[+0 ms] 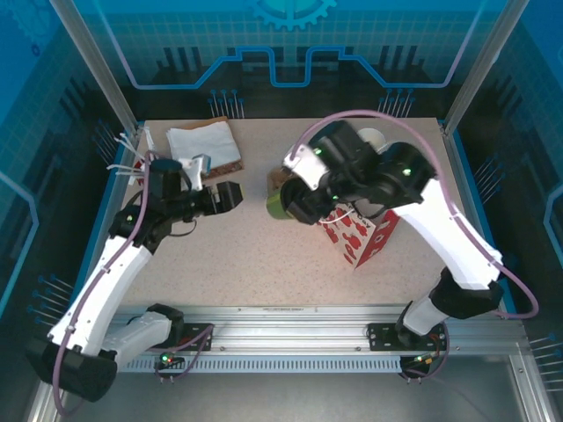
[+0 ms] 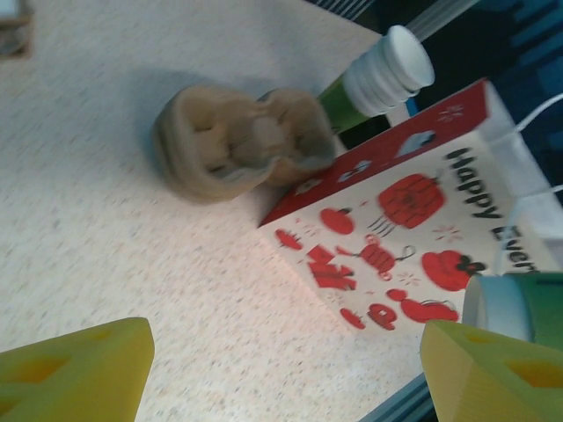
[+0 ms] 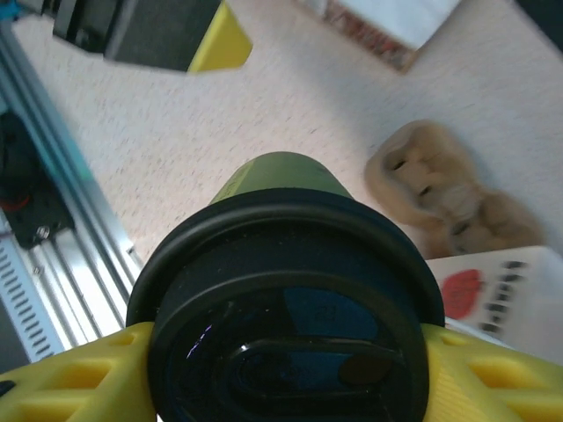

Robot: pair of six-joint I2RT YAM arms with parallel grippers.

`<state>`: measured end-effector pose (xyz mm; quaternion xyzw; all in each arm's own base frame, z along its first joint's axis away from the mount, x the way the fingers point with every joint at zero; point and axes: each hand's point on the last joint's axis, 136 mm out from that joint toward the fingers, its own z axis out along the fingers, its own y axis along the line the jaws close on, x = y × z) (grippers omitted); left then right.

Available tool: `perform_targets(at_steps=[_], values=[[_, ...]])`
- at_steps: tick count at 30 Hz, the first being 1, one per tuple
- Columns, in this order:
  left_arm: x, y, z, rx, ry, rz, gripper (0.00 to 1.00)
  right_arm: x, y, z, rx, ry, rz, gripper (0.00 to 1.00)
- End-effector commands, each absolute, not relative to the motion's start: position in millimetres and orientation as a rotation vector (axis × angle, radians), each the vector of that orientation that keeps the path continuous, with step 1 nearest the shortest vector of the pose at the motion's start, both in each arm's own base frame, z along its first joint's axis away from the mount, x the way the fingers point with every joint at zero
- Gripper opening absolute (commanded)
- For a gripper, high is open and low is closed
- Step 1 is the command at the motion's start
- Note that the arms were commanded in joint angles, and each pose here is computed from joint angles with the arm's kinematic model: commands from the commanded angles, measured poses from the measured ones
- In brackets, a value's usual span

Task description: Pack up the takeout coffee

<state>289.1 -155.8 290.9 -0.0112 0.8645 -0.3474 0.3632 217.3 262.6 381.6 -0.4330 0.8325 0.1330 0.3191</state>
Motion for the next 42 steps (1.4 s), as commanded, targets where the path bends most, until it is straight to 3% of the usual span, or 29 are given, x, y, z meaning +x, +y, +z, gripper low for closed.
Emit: perform_targets(at_steps=[1,7,11,16,26,42], values=[[309,-181,326,0.066,2.126,-0.863,0.81,224,223,400,-1.035,2.203,0.285,0.49],[327,-251,341,0.388,2.102,-0.842,0.81,239,151,426,-0.753,2.226,0.192,0.48],[341,-290,338,0.561,2.105,-0.811,0.81,246,108,416,-0.623,2.315,0.074,0.48],[352,-334,325,0.763,2.116,-0.767,0.81,248,90,395,-0.570,2.400,0.028,0.48],[380,-378,297,0.941,2.182,-0.742,0.63,249,85,365,-0.577,2.505,-0.025,0.47],[391,-389,277,0.967,2.223,-0.744,0.35,257,88,324,-0.640,2.655,-0.064,0.45]])
